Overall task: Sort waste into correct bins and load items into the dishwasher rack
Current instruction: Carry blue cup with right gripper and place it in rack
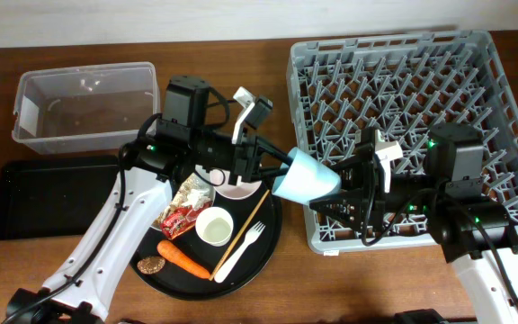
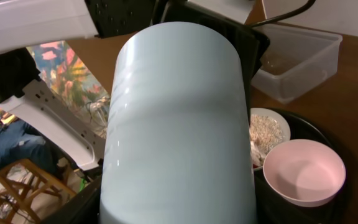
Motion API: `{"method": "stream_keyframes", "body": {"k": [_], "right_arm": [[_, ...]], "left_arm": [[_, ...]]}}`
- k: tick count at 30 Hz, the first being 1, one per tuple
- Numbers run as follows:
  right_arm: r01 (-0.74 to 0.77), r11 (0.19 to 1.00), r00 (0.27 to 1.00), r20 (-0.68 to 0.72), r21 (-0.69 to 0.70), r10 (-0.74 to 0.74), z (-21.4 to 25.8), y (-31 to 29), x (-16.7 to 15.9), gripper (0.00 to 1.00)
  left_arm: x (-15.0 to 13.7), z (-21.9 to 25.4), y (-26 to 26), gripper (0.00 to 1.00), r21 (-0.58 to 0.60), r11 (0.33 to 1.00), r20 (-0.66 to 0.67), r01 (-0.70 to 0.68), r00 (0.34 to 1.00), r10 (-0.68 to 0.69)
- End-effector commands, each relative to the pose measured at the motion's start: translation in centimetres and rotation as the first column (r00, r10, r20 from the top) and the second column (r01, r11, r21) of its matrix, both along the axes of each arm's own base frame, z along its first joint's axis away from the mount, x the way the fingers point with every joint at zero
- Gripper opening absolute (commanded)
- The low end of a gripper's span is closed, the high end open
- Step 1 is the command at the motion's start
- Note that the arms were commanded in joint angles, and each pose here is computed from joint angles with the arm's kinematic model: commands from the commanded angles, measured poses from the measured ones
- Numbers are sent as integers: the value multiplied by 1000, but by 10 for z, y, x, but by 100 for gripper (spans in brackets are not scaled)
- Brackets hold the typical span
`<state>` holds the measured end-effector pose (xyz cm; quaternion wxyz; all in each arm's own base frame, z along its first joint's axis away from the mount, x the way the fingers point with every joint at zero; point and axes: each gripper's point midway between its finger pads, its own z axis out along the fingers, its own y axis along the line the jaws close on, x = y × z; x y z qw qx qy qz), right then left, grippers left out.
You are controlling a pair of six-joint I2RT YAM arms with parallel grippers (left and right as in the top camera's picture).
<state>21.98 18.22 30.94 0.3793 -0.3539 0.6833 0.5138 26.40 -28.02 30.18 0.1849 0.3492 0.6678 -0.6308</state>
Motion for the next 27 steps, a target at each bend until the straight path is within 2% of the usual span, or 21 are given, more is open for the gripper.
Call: {"method": "stream_keyframes", "body": {"k": [1,4,5,8,10,11,13,14,15,17,20,24,27], "right_arm": [[-28,999,999,32,17,27,11,2,-5,49],[6,1000,1000,-9,5,-6,7,1,-1,48],[80,996,995,-61,-34,-82,0,-3,10,47],[153,985,983,-94,-77,-160,-8,-8,20,43],[224,968,963,-127,-116,-238,-15,-14,30,42],[273,951,945,-144,-148,-293,-21,-18,36,41],[346,912,913,-148,-219,-381,-30,-29,44,40],[384,886,892,-145,-260,-429,-34,-36,48,39],[438,840,858,-132,-320,-497,-40,-47,52,39],[532,734,777,-101,-422,-621,-45,-70,59,40],[638,531,632,-15,-558,-775,-41,-113,60,40],[673,340,477,34,-657,-878,-29,-163,57,40],[663,245,366,20,-708,-930,-31,-198,58,40]], "left_arm": [[10,-5,-1,35,27,999,22,-38,999,37],[28,-16,5,39,84,988,47,-131,991,127],[41,-27,15,39,140,969,71,-205,978,197],[60,-61,42,39,300,894,94,-334,943,320],[71,-89,70,39,447,791,131,-418,905,404],[76,-108,93,39,548,695,157,-465,874,461],[79,-126,122,39,648,573,187,-502,834,519],[79,-130,131,39,672,540,192,-507,823,534],[79,-134,139,39,691,512,194,-510,813,549],[78,-136,145,39,700,502,190,-508,810,554],[79,-136,148,39,702,496,190,-511,805,562],[78,-141,157,39,732,447,211,-515,794,570],[75,-144,160,39,748,429,210,-506,794,571]]}}
